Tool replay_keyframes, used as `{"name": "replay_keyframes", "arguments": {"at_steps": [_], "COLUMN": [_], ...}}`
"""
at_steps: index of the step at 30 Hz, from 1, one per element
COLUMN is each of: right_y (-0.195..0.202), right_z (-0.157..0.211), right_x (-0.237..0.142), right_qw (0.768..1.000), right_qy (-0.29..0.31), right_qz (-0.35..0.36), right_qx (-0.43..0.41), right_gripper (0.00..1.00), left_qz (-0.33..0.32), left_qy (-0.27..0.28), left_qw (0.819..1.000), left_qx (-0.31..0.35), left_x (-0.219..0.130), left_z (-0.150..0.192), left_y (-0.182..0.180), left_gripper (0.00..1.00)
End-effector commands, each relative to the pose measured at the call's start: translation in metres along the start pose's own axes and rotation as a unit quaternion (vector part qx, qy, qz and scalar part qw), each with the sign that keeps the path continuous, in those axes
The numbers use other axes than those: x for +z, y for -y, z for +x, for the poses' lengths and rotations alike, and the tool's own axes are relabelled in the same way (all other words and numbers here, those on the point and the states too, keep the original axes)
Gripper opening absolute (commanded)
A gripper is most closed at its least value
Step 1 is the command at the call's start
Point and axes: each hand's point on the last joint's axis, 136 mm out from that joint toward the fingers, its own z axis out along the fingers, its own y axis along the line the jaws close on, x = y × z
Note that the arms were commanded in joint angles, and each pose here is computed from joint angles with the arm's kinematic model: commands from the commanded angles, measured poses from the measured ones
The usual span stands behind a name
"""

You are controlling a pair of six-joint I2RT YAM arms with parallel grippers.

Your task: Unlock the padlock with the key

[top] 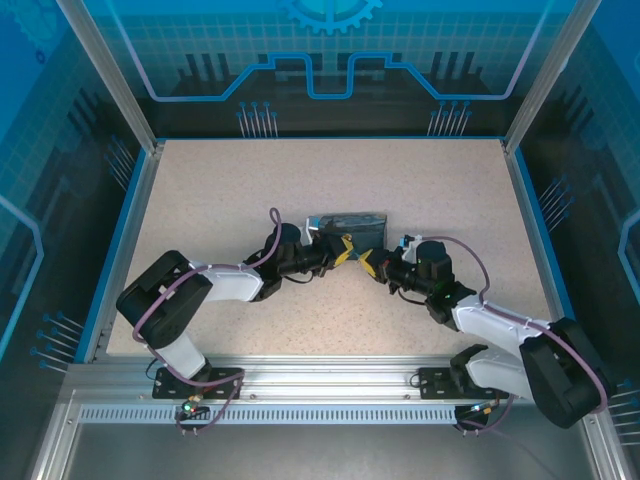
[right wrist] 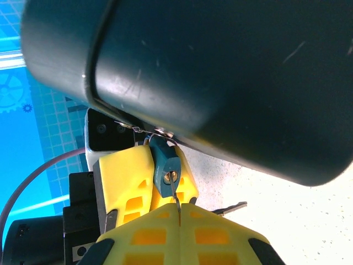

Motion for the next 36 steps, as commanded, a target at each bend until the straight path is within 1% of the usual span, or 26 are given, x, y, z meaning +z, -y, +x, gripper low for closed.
{"name": "replay_keyframes", "arguments": {"at_steps": [1, 10, 23, 30, 36], "right_y": [-0.019, -0.018, -0.026, -0.032, -0.028], "right_z": [-0.001, -0.005, -0.012, -0.015, -0.018], "right_x": [0.005, 0.013, 0.021, 0.023, 0.021], "right_qw": [1.000, 0.999, 0.996, 0.996, 0.996], "right_qy": [0.005, 0.008, 0.010, 0.009, 0.010], "right_qz": [-0.025, -0.033, -0.072, -0.077, -0.067], "right_qx": [-0.007, 0.005, 0.044, 0.052, 0.050], "right_gripper": [0.00, 0.00, 0.00, 0.00, 0.00], "left_qz": [0.054, 0.065, 0.063, 0.061, 0.060], "left_qy": [0.003, 0.003, 0.003, -0.001, -0.004], "left_qw": [0.998, 0.998, 0.998, 0.998, 0.998], "left_qx": [0.012, 0.009, 0.011, 0.024, 0.029], "left_x": [-0.006, -0.006, -0.007, -0.008, -0.010], "left_z": [0.000, 0.001, 0.002, 0.004, 0.006], "left_y": [0.034, 0.039, 0.035, 0.034, 0.033], "left_gripper": [0.00, 0.00, 0.00, 0.00, 0.00]}}
